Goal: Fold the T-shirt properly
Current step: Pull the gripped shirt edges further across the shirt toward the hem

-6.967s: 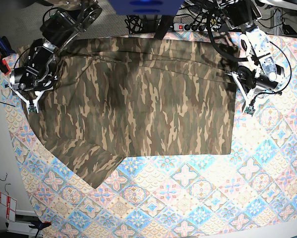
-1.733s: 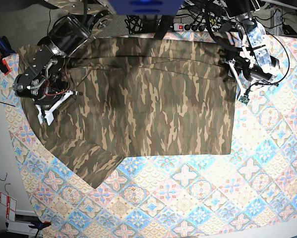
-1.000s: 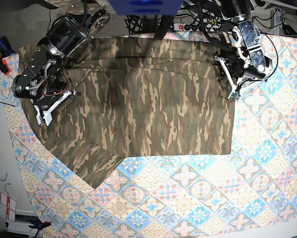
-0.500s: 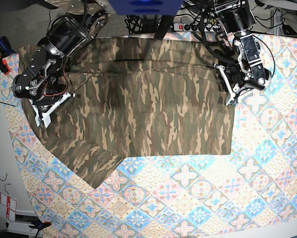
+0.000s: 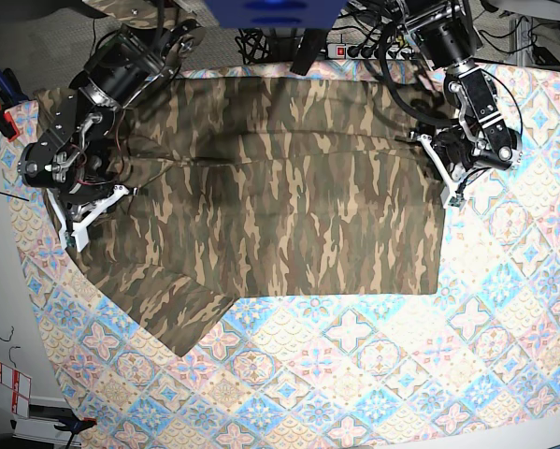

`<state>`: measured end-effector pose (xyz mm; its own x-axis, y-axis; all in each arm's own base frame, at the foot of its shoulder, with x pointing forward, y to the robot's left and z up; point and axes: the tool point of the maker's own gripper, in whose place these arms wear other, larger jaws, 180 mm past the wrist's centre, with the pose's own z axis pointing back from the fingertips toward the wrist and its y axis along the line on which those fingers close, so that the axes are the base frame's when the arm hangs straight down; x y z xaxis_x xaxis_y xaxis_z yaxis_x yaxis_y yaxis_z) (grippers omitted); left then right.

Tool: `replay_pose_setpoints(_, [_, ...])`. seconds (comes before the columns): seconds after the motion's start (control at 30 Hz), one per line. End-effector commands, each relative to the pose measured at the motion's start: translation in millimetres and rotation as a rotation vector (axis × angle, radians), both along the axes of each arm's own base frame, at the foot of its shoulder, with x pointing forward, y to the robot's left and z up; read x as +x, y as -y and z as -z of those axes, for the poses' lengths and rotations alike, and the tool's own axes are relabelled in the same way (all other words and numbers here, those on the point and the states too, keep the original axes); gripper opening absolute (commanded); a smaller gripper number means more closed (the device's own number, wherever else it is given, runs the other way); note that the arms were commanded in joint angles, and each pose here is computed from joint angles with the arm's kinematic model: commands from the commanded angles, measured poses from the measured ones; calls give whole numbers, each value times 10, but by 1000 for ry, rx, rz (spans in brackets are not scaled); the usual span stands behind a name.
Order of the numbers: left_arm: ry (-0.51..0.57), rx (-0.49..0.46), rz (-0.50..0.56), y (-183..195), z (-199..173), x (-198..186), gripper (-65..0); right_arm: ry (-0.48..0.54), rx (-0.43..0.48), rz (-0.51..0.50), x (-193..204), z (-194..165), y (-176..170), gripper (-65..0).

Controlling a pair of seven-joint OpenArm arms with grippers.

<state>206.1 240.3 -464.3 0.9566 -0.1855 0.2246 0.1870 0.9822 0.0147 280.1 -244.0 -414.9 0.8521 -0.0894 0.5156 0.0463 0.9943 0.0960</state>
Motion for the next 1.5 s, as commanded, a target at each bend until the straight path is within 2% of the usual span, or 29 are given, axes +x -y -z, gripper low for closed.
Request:
replay_pose_setpoints(0.0, [39, 14, -5, -52, -94, 131, -546, 68, -17, -2, 155, -150, 43, -642])
replay_pose_setpoints(0.1, [46, 11, -5, -39, -106, 169, -546, 95, -13, -14, 259, -205, 6, -642])
replay_pose_setpoints(0.37, [63, 18, -5, -60, -153, 258, -546, 108, -13, -156, 515, -245, -356, -643])
replay_pose_setpoints(0.53, [67, 19, -15, -85, -158, 256, -539, 112, 42, -160, 613, -145, -452, -643])
replay_pose_setpoints(0.77, [111, 3, -153, -367, -239, 339, -543, 168, 54, -100, 638, -157, -293, -643])
replay_pose_setpoints(0.87, [70, -13, -159, -468, -139, 358, -544, 179, 48, -90, 643, -171, -239, -643])
replay_pose_setpoints(0.97, [23, -67, -163, -394, 30, 347, -541, 177, 42, -89, 644, -172, -202, -643])
replay_pose_setpoints(1.23, [78, -82, -164, -374, 13, 467, -538, 168, 69, -91, 749, -127, -184, -639])
replay_pose_setpoints(1.3, [79, -81, -164, -382, 6, 474, -537, 158, 73, -95, 742, -72, -159, -617])
replay_pose_setpoints(1.4, [81, -80, -164, -384, 3, 476, -513, 157, 91, -99, 813, -66, -186, -519])
replay_pose_setpoints(1.47, [82, -78, -164, -392, -1, 478, -463, 160, 92, -100, 830, -79, -188, -432])
